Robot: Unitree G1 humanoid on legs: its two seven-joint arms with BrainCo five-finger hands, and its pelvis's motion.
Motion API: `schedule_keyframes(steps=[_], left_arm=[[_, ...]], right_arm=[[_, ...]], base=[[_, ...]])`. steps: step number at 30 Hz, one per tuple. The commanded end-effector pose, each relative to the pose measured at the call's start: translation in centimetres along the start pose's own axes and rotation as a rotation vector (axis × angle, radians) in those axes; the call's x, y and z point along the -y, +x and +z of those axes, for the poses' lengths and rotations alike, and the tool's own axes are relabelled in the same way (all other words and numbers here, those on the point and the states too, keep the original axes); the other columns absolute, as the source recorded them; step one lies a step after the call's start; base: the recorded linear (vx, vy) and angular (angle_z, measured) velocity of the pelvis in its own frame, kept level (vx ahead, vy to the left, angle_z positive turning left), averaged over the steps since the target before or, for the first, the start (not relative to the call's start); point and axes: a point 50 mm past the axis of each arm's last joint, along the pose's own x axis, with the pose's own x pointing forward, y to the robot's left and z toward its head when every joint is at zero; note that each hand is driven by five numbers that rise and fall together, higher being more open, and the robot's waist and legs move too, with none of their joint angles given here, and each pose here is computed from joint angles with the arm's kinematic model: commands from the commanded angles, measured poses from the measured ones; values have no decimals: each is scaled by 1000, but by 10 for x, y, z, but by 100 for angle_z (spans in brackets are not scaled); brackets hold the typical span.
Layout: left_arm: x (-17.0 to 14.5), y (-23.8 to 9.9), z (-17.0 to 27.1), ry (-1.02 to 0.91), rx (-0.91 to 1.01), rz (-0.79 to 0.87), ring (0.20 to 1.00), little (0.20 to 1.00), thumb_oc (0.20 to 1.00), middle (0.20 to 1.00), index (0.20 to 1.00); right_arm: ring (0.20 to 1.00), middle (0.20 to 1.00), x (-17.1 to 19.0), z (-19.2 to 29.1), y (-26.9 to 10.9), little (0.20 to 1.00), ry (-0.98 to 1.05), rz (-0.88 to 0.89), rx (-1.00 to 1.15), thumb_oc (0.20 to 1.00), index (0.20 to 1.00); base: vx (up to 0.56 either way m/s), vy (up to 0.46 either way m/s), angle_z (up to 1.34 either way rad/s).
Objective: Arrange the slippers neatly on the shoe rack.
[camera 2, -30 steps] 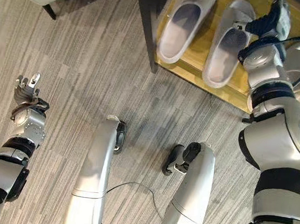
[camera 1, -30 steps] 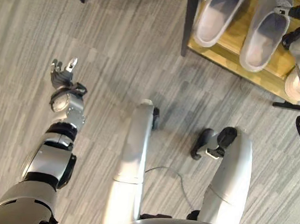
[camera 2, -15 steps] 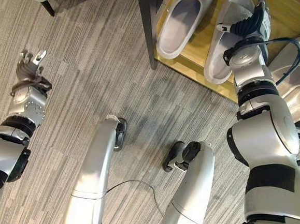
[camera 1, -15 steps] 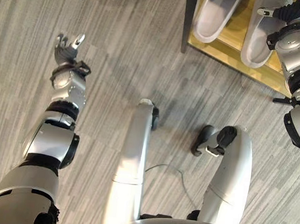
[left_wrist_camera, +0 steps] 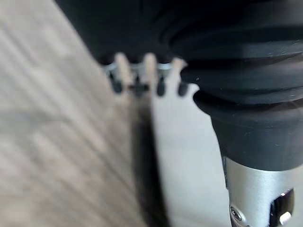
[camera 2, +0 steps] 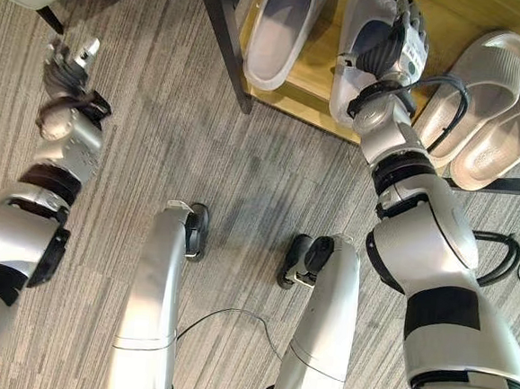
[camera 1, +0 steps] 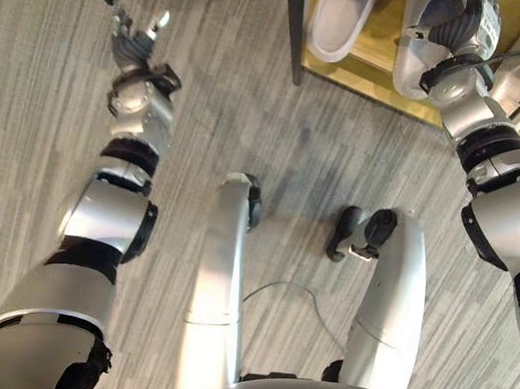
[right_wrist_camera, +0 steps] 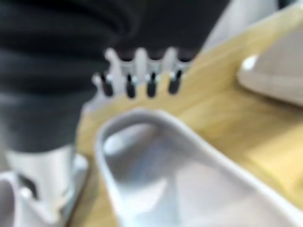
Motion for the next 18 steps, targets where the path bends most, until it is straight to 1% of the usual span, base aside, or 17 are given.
schedule_keyframes(steps=[1,7,9,11,13,17,18], left_arm=[[-16,0,7,7,90,68,1000,1000,1000,1000,1000],[0,-13,-13,-15,70,62,1000,1000,1000,1000,1000],[7,-17,-19,-4,54,52,1000,1000,1000,1000,1000],[9,-16,-18,6,54,51,1000,1000,1000,1000,1000],[19,-13,-10,19,64,38,1000,1000,1000,1000,1000],[21,-9,-3,43,71,34,1000,1000,1000,1000,1000],[24,-6,2,59,75,30,1000,1000,1000,1000,1000]], right_arm=[[1000,1000,-18,10,-11,1000,25,-43,7,1000,1000],[1000,1000,-30,10,-24,1000,149,-77,-61,1000,1000],[1000,1000,-41,9,-31,1000,219,-45,-103,1000,1000],[1000,1000,-43,9,-32,1000,253,-30,-120,1000,1000],[1000,1000,-49,15,-33,1000,300,9,-131,1000,1000],[1000,1000,-53,18,-34,1000,359,47,-154,1000,1000],[1000,1000,-58,23,-36,1000,428,70,-180,1000,1000]], base=[[0,0,0],[-2,-2,-1],[-4,-16,-7],[0,0,0],[0,0,0],[0,0,0],[0,0,0]])
